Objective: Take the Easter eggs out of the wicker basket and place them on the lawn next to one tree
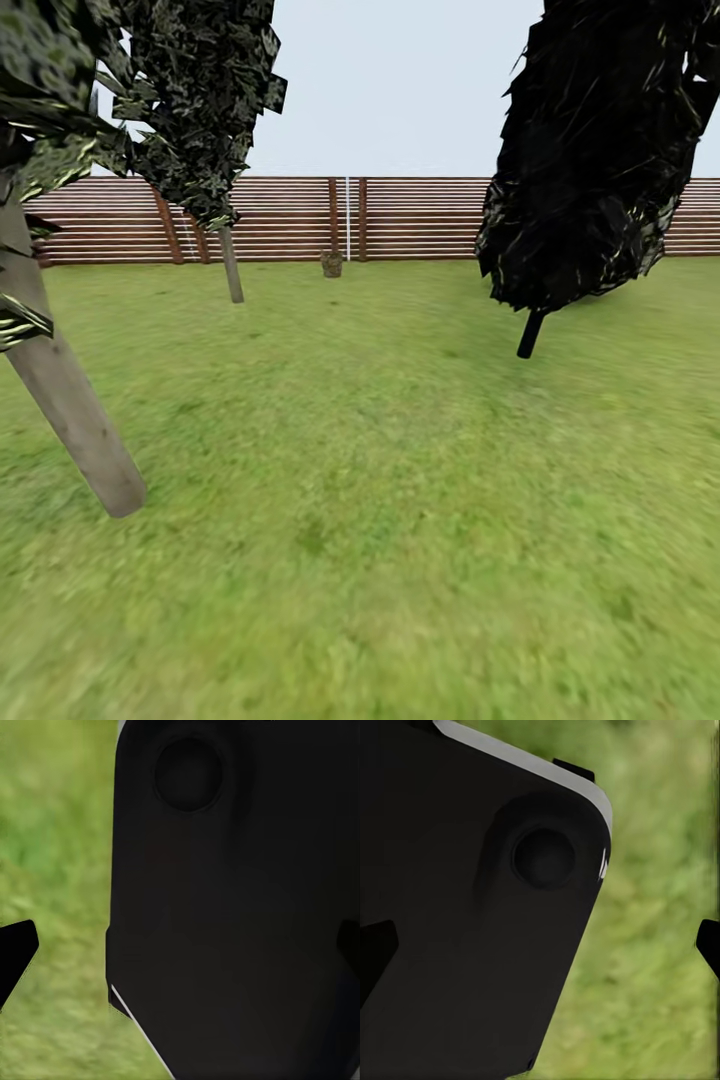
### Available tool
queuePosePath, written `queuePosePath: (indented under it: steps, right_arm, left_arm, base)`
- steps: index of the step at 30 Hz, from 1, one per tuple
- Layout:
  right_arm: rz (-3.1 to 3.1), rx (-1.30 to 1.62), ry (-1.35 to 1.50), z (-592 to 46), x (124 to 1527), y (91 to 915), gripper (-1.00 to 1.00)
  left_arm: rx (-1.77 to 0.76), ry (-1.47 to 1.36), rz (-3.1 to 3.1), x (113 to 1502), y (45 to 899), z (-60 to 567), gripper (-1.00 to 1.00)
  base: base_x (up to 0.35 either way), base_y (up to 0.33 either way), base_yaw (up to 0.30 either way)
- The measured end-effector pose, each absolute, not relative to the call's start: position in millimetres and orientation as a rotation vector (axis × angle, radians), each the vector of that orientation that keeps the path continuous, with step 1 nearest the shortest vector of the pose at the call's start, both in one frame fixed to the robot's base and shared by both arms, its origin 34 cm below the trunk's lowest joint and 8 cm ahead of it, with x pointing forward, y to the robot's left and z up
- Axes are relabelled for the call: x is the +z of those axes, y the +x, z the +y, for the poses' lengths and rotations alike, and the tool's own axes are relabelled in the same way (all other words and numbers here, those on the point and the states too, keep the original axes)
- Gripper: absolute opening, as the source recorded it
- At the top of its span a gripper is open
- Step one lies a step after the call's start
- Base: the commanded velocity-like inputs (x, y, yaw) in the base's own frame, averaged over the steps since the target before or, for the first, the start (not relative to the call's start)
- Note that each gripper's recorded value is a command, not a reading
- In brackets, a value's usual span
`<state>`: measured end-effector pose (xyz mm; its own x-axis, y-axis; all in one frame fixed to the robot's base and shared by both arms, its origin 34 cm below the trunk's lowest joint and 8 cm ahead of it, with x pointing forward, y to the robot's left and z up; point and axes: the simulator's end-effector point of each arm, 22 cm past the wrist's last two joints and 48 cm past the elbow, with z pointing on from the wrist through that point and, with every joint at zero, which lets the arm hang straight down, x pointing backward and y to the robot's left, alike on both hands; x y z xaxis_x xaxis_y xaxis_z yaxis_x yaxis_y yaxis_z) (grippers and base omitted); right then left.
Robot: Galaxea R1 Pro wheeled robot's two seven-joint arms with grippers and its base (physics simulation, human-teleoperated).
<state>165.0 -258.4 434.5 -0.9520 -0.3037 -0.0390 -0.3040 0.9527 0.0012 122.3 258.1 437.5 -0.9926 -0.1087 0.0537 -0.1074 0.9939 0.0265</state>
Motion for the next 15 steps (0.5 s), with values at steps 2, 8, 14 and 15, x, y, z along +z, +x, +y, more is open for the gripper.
queuePosePath:
  steps: [2, 8, 14, 15]
  right_arm:
    - [3.066, 0.011, -0.477, -258.7, 434.5, 165.1, 1.0]
    - [3.066, 0.011, -0.479, -258.5, 434.5, 164.8, 1.0]
    - [3.067, 0.011, -0.477, -258.5, 434.5, 164.6, 1.0]
    - [3.066, 0.011, -0.477, -258.5, 434.5, 165.0, 1.0]
  left_arm:
    - [-0.037, 0.167, -3.082, 437.5, 122.3, 258.2, 1.0]
    - [-0.035, 0.167, -3.082, 437.5, 122.3, 257.5, 1.0]
    - [-0.036, 0.167, -3.082, 437.5, 122.3, 258.0, 1.0]
    - [-0.036, 0.167, -3.082, 437.5, 122.3, 257.9, 1.0]
  base:
    - [0.327, 0.0, 0.0]
    - [0.327, 0.0, 0.0]
    - [0.327, 0.0, 0.0]
    - [0.327, 0.0, 0.0]
